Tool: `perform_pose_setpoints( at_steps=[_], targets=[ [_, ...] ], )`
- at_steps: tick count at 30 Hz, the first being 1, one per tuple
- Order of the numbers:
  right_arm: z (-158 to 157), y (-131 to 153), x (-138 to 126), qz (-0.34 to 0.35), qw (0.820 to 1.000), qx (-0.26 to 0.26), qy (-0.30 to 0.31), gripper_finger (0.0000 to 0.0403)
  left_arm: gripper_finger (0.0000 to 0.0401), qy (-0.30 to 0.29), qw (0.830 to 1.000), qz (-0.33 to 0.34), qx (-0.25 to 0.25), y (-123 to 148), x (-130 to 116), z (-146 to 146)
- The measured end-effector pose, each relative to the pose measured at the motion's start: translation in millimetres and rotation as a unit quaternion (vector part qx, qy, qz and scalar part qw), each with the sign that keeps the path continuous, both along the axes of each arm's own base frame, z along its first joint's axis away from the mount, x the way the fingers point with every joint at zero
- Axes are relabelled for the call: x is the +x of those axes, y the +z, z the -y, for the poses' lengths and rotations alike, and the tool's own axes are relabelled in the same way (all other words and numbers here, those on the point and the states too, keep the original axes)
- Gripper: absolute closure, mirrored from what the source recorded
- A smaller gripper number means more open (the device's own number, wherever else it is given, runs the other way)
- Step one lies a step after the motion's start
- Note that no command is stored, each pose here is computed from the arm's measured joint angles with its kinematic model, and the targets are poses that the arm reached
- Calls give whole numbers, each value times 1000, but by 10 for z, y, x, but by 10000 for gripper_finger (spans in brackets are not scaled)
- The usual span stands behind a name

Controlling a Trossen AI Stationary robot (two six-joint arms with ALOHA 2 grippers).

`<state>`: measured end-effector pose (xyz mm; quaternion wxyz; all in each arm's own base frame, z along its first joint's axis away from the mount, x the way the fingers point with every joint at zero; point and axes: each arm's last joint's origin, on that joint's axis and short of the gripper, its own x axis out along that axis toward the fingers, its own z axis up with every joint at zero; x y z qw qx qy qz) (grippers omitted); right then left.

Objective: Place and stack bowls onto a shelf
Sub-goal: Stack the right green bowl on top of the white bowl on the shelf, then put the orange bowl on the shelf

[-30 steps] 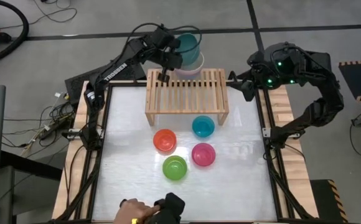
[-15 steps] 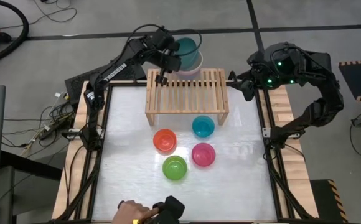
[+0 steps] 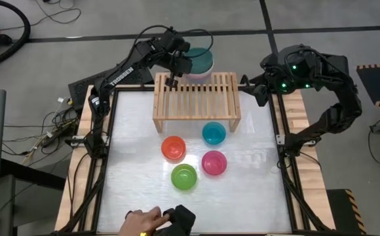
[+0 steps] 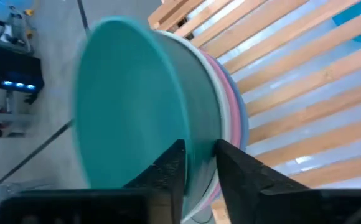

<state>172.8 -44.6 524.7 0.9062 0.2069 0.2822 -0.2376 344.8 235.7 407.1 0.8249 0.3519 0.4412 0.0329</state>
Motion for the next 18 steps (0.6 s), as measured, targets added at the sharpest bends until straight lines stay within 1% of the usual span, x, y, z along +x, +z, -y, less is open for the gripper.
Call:
perform_pose_setpoints(
  at_steps=[6, 11, 13, 15, 17, 18],
  targets=[
    [0, 0, 0, -2, 1000, -4, 3, 133, 279, 5, 1000, 4, 27, 43, 39, 32],
    [2, 3, 2, -2, 1000, -12, 6, 133, 266, 9, 998, 31, 57, 213, -2, 128],
    [18, 20, 10, 4, 999, -29, -14, 133, 266, 24, 996, 42, 77, 319, -38, 196],
    [48, 45, 48, 18, 997, -61, -41, 133, 267, 52, 993, 52, 95, 435, -91, 297],
    [83, 45, 142, 32, 994, -95, -45, 133, 267, 73, 988, 77, 108, 586, -157, 435],
    [99, 37, 202, 38, 992, -111, -39, 133, 267, 79, 987, 98, 105, 681, -214, 526]
  ],
)
